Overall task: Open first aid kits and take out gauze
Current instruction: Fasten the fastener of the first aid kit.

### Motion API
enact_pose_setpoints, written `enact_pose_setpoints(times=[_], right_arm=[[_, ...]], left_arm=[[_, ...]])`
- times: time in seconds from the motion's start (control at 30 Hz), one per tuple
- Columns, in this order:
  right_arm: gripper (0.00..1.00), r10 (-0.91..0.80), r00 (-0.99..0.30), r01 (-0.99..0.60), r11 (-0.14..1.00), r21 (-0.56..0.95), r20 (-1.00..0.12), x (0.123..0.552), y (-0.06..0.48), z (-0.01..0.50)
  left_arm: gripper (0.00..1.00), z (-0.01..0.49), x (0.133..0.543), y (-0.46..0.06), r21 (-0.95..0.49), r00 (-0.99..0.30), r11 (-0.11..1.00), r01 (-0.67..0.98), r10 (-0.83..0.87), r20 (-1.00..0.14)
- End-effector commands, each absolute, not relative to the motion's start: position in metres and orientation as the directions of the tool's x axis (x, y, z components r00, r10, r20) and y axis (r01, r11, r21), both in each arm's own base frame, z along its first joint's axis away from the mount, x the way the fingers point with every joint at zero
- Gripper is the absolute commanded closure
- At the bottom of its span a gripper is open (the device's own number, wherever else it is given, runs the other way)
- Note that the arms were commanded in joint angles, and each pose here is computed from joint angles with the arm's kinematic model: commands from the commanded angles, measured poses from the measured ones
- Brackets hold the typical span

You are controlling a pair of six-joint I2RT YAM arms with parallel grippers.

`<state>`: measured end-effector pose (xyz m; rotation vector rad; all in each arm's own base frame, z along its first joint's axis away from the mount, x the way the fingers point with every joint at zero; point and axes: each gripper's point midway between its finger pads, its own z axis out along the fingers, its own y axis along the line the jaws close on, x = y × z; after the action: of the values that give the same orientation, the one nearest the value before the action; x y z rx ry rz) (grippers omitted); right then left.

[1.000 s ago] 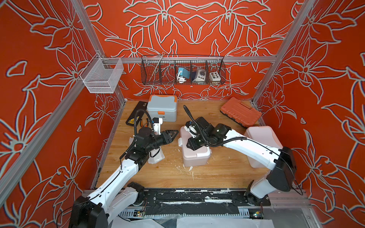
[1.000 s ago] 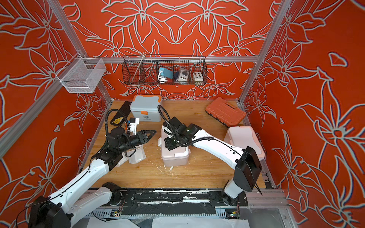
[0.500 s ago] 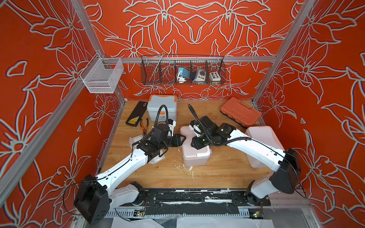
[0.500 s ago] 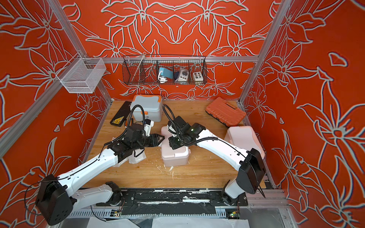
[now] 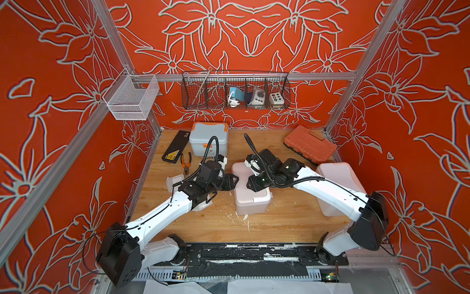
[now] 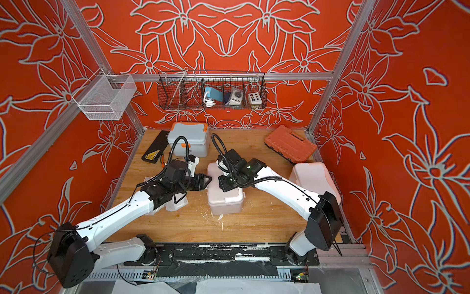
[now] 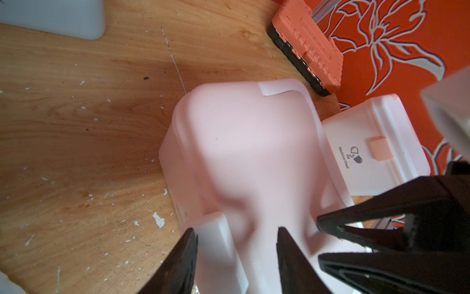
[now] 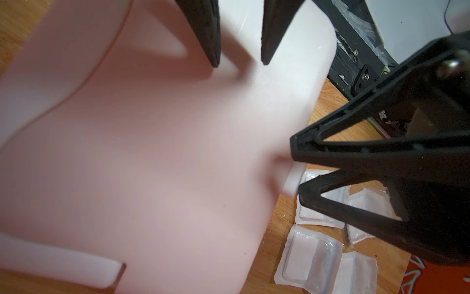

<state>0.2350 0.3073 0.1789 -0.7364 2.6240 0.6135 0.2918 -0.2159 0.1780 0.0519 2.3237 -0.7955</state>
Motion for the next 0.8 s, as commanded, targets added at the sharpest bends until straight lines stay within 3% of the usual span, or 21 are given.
enact_pose_setpoints(times=[0.0,0.3,0.43,0.77], right_arm=[[0.70,-0.445,-0.843,-0.521,0.813,0.259,-0.301,0.220,0.282,0.144],[0.70,-0.443,-0.845,-0.520,0.811,0.267,-0.299,0.220,0.284,0.142],[0.71,-0.444,-0.846,-0.520,0.810,0.270,-0.297,0.220,0.284,0.142],[0.71,-0.442,-0.847,-0.518,0.810,0.276,-0.295,0.219,0.285,0.142]], left_arm=[[0.52,0.172,0.292,-0.209,-0.486,-0.766,0.843,0.230,-0.151,-0.624],[0.56,0.180,0.290,-0.202,-0.474,-0.749,0.851,0.224,-0.161,-0.643],[0.68,0.178,0.290,-0.202,-0.471,-0.751,0.854,0.221,-0.160,-0.641],[0.87,0.167,0.289,-0.204,-0.477,-0.767,0.851,0.218,-0.153,-0.623]])
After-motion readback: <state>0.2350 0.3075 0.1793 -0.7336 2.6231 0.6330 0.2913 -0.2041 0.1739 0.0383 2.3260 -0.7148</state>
